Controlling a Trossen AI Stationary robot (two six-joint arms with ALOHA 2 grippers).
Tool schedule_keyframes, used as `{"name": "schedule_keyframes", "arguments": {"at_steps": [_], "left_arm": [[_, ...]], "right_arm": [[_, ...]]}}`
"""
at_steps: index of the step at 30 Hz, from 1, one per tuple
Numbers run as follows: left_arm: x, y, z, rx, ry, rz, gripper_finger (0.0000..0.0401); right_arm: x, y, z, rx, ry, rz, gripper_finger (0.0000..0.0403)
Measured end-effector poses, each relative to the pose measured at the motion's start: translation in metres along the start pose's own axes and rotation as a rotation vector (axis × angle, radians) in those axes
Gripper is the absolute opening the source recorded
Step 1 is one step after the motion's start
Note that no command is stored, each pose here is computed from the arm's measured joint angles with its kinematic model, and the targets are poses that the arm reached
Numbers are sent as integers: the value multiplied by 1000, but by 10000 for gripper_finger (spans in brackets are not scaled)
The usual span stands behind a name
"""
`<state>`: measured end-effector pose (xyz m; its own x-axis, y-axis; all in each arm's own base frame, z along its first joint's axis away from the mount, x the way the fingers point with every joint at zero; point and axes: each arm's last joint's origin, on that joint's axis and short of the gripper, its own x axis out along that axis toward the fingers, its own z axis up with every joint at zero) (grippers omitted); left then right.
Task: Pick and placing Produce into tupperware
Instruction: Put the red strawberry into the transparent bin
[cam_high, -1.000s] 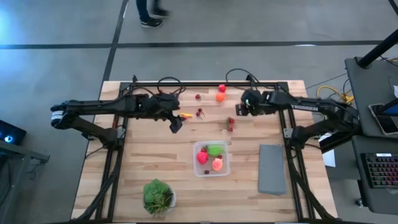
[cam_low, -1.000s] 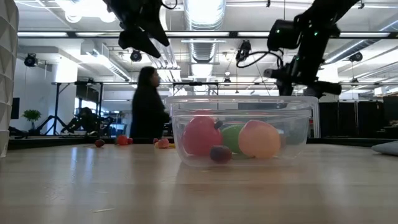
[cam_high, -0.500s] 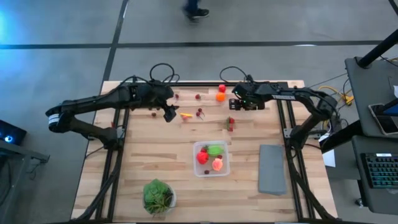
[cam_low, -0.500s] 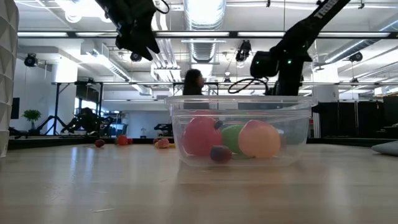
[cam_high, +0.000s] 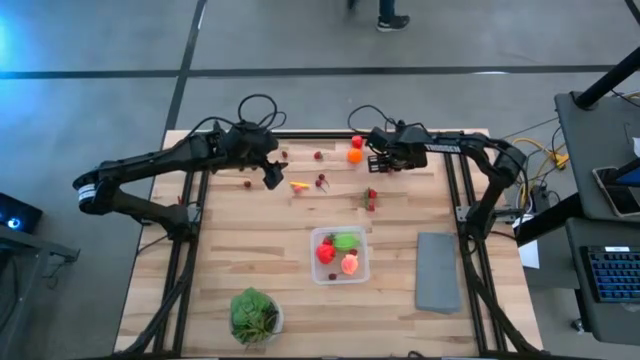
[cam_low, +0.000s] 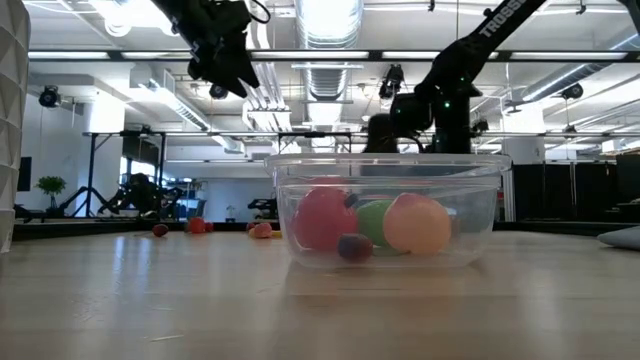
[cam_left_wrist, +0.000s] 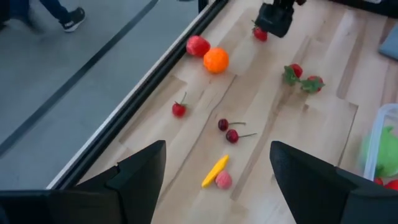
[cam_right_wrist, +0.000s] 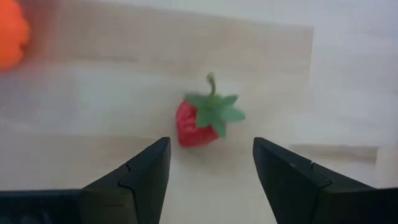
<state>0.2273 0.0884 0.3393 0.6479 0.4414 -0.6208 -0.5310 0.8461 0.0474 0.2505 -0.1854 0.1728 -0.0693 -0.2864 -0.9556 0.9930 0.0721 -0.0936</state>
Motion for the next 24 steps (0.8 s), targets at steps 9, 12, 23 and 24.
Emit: {"name": "schedule_keyframes", "arguments": {"at_steps": [9,12,23,24], "left_arm": [[1,6,5,-26,-45,17,274],[1,6,5,-26,-45,16,274],[1,6,5,-27,-45,16,274],[1,6,5,-27,-45,16,274]], "right_arm": [[21,-9,16,-7,94,9,221],[24,-9,16,-25,126,25,221],[23,-16,9,-160,191,-23,221],[23,-16,9,-196,188,-24,221]]}}
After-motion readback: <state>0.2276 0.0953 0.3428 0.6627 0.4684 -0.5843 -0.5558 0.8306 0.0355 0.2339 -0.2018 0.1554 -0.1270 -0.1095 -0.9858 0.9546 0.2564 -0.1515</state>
